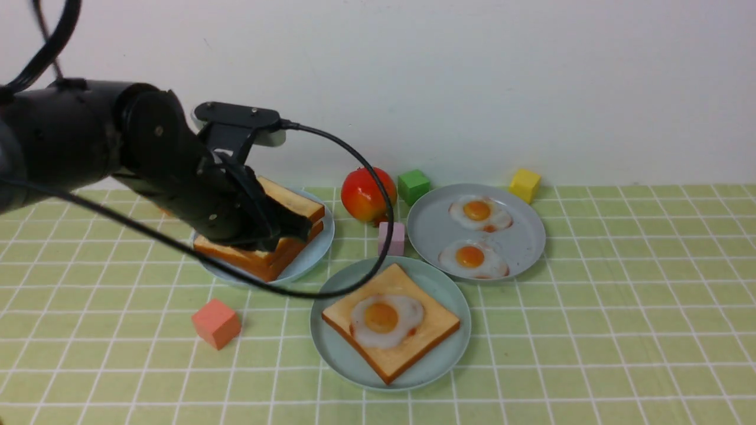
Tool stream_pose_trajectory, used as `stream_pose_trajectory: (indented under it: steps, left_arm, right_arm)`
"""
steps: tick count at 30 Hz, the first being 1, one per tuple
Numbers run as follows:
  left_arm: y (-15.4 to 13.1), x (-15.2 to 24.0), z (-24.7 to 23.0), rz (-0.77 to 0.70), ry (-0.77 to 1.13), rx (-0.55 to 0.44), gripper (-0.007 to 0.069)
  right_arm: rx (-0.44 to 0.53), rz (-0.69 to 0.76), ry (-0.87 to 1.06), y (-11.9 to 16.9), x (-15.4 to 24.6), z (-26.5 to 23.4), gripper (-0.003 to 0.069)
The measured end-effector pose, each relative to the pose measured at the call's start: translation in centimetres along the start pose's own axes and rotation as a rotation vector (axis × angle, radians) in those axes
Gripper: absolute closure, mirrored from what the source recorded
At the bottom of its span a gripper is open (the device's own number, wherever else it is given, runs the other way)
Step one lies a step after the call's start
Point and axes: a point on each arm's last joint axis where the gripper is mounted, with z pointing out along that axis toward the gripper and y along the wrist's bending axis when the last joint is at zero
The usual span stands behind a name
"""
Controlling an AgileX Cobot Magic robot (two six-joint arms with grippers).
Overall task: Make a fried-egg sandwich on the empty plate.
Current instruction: Use the left arm to grab a slice of bread
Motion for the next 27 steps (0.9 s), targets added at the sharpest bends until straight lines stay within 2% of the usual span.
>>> stream_pose_trajectory:
  steps: [2,5,7,10,11,12,16,23,27]
  left_arm:
    - [1.3,-1.7,2.0,-0.003,0.005,-0.016,0.0628]
    - [2.3,-2.7,4.0,0.034,0.035,-0.030,0.0573]
    - [2.6,-3.0,4.9,0.072,0.051,-0.037,0.0519]
    - [3.0,-3.3,6.6,0.172,0.049,-0.046,0.0363]
    - [3.0,-3.3,6.7,0.177,0.052,-0.046,0.0354]
    - [3.1,-3.4,7.2,0.207,0.035,-0.054,0.0302]
    - [3.5,-3.3,8.6,0.268,0.016,-0.080,0.0216]
    - [3.8,-2.6,10.8,0.291,0.044,-0.088,0.0210]
    - [3.8,-2.5,11.2,0.288,0.049,-0.088,0.0256]
  right_arm:
    - [-0.002,-0.007,-0.012,0.1,0.2,-0.6,0.0656]
    - [-0.003,-0.008,-0.009,0.1,0.3,-0.7,0.0656]
    - [-0.003,-0.008,-0.007,0.1,0.3,-0.7,0.0655]
    - [-0.007,-0.007,-0.001,0.2,0.4,-0.7,0.0653]
    - [-0.007,-0.007,-0.001,0.2,0.4,-0.7,0.0653]
    - [-0.009,-0.006,0.004,0.2,0.4,-0.7,0.0652]
    - [-0.011,-0.005,0.017,0.2,0.5,-0.7,0.0652]
    - [-0.020,-0.001,0.029,0.3,0.7,-0.7,0.0647]
    - [-0.046,0.011,0.029,0.5,0.6,-0.7,0.0645]
